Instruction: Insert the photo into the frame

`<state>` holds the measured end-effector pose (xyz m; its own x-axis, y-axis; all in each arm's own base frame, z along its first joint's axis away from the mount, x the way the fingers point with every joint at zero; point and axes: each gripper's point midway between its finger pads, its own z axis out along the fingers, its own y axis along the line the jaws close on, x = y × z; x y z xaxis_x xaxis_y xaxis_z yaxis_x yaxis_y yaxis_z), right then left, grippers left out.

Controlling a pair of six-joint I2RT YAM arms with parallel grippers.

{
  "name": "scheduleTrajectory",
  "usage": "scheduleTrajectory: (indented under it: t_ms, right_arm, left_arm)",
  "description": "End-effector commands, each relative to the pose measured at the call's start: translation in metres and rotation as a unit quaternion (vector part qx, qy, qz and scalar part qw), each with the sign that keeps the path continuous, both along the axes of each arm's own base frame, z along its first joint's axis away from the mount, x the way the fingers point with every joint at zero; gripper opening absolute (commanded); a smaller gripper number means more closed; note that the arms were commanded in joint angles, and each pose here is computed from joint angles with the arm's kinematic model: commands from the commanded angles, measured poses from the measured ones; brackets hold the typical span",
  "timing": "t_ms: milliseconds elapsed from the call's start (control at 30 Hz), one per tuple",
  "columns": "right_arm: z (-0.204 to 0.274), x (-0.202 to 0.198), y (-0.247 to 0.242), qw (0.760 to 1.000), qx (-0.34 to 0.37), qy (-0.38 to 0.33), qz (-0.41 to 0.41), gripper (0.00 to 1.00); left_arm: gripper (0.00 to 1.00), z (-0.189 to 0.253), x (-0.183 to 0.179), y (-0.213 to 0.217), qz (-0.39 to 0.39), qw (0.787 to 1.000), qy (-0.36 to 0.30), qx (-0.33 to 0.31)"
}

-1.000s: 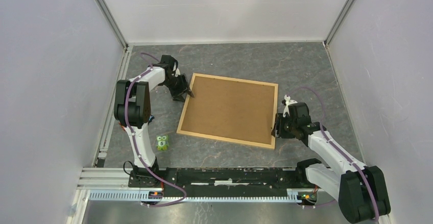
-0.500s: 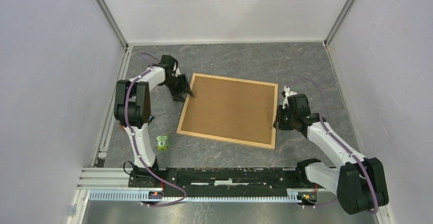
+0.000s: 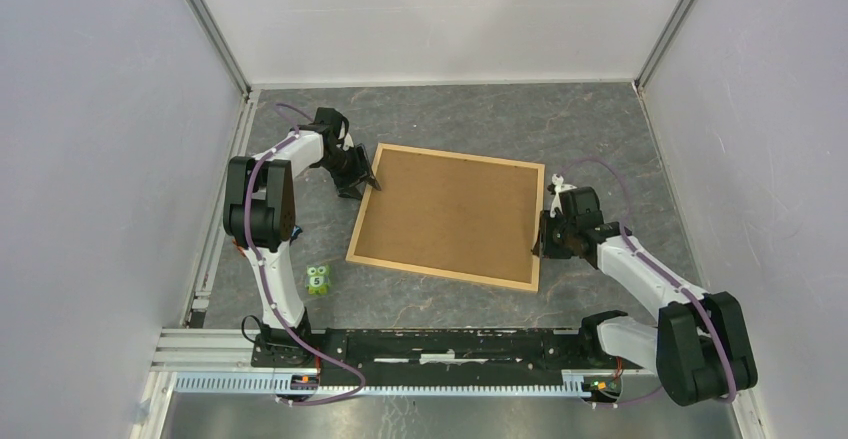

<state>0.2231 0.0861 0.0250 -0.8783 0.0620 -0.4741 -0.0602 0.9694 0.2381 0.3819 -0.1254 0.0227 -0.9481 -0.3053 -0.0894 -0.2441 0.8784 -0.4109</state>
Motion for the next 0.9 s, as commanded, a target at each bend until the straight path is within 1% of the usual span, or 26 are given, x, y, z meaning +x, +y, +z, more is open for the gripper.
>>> scheduleTrajectory:
  t_ms: [0,133,567,867]
  right_arm:
    - [-0.004,0.006,-0.004,1.0,-0.01,-0.009,-0.005,0.31]
    - [-0.01,0.007,-0.004,1.0,-0.011,-0.009,-0.004,0.31]
    - [-0.031,0.001,-0.021,0.998,-0.061,0.026,-0.015,0.3]
    - [-0.059,-0.009,-0.032,0.986,-0.112,0.121,0.01,0.29]
  left_arm:
    - [0.63,-0.027,-0.03,0.008,-0.021,0.998,0.054,0.025]
    - [0.63,-0.027,-0.03,0.006,-0.021,0.998,0.054,0.019]
    - [0.63,-0.026,-0.031,0.004,-0.021,0.998,0.054,0.014]
    - [0.63,-0.026,-0.033,0.001,-0.028,0.998,0.055,0.013]
